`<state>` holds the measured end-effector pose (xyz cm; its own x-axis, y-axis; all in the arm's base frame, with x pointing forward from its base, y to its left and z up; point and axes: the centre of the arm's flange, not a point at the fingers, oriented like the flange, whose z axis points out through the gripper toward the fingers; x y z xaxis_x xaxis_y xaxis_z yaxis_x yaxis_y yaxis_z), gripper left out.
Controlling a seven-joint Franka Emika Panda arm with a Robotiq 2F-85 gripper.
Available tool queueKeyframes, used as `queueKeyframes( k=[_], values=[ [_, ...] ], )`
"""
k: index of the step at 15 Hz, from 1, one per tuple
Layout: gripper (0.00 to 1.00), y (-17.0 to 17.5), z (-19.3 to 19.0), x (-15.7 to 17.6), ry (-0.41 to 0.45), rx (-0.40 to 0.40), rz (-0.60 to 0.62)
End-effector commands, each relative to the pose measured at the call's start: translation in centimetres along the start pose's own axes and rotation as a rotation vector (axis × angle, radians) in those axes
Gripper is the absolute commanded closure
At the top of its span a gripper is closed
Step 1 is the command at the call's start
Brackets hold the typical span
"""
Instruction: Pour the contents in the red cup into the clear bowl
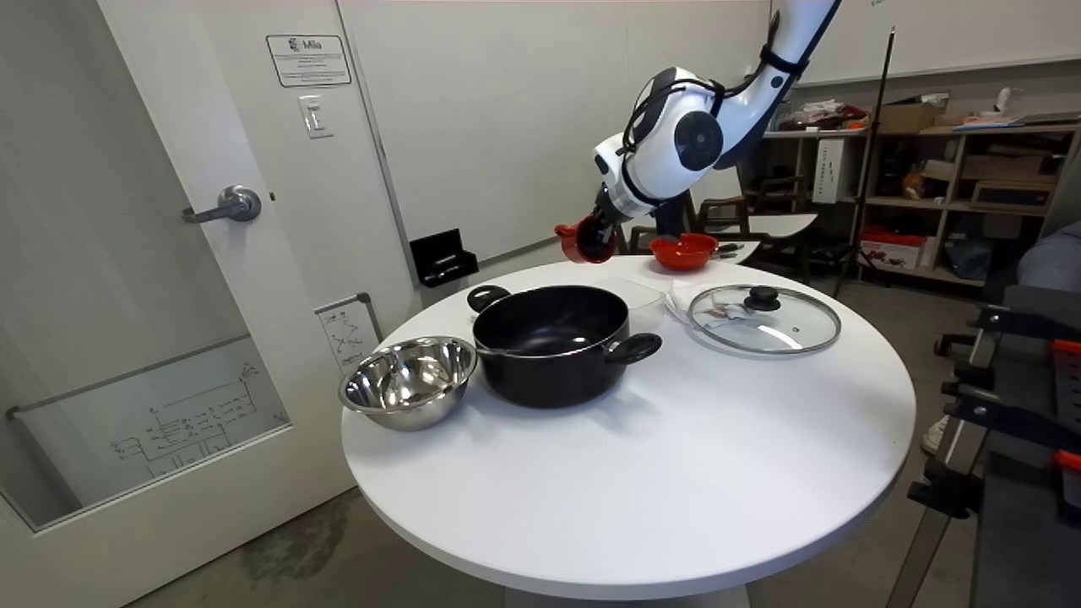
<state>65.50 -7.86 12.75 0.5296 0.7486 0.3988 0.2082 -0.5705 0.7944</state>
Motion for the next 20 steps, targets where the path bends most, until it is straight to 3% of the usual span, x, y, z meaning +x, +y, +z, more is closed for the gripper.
queueKeyframes(
  k=[1, 14, 20],
  values=[
    [0.98, -0.8, -0.1, -3.5, -0.008, -0.035, -0.013],
    [0.98, -2.7, -0.3, -3.4, 0.015, -0.104, 0.004],
    [0.98, -3.1, -0.5, -4.9, -0.005, -0.111, -0.006]
  ],
)
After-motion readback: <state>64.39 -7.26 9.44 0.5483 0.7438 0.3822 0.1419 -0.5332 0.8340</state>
